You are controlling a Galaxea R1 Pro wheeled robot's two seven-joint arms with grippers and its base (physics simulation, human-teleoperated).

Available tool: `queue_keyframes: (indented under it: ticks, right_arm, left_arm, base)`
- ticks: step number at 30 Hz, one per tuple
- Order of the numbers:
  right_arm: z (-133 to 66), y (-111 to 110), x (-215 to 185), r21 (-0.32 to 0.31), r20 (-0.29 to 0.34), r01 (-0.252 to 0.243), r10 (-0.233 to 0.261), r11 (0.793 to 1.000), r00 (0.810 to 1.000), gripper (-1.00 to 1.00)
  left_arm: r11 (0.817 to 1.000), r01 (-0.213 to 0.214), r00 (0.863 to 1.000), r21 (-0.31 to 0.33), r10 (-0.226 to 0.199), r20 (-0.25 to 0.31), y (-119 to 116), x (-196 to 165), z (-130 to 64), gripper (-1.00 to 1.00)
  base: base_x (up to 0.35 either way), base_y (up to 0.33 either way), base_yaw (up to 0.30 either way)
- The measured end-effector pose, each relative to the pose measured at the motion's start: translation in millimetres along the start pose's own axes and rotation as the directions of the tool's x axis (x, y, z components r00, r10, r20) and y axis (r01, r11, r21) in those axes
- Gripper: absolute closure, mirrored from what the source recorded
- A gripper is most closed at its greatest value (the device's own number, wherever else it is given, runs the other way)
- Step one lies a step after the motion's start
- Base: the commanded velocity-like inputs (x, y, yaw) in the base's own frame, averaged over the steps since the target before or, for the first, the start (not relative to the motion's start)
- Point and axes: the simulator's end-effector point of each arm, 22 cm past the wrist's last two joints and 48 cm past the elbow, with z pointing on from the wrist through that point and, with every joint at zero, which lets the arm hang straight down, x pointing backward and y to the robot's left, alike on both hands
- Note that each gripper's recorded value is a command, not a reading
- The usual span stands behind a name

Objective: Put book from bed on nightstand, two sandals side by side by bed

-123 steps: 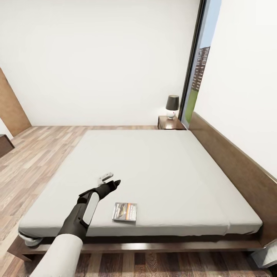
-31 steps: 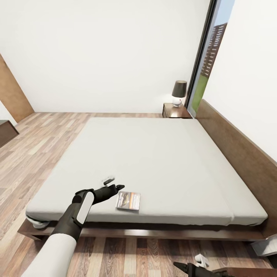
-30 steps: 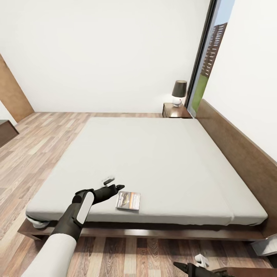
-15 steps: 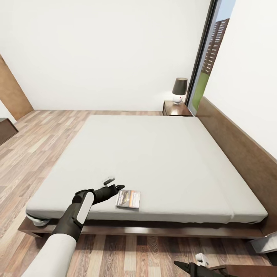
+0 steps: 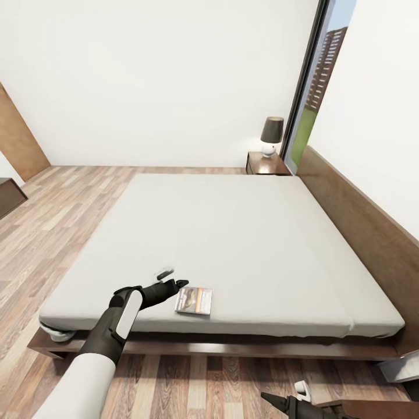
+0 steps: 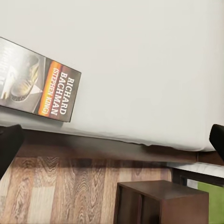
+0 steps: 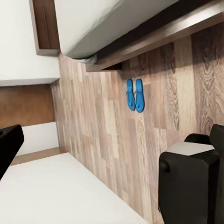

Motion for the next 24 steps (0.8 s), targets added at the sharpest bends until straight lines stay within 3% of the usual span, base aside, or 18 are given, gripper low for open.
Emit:
queue_keyframes:
  ticks: [17, 20, 22, 24]
  right_arm:
    - [0.8, -12.0, 7.3, 0.028, -0.009, -0.018, 0.018, 0.999, 1.000, -1.00]
    - [-1.3, -38.8, 5.7, 0.145, 0.002, 0.001, -0.001, 0.989, 1.000, -1.00]
    - [-11.1, -81.6, 3.9, 0.337, 0.007, 0.008, -0.011, 0.941, 1.000, -1.00]
    - [-25.1, -116.1, 2.8, 0.494, 0.009, 0.009, -0.015, 0.869, 1.000, -1.00]
  left_arm:
    - [1.000, 0.013, 1.000, -0.004, -0.013, -0.022, 5.1, 11.2, 9.8, -1.00]
    - [1.000, 0.015, 1.000, -0.005, -0.015, -0.025, 6.7, 13.0, 11.3, -1.00]
    - [1.000, 0.017, 0.999, -0.006, -0.017, -0.027, 7.8, 13.9, 12.3, -1.00]
    - [1.000, 0.018, 0.999, -0.008, -0.019, -0.030, 9.0, 15.2, 13.2, -1.00]
  base:
    - [0.000, 0.000, 0.000]
    - [0.000, 0.000, 0.000]
    - [0.000, 0.000, 0.000]
    - [0.000, 0.000, 0.000]
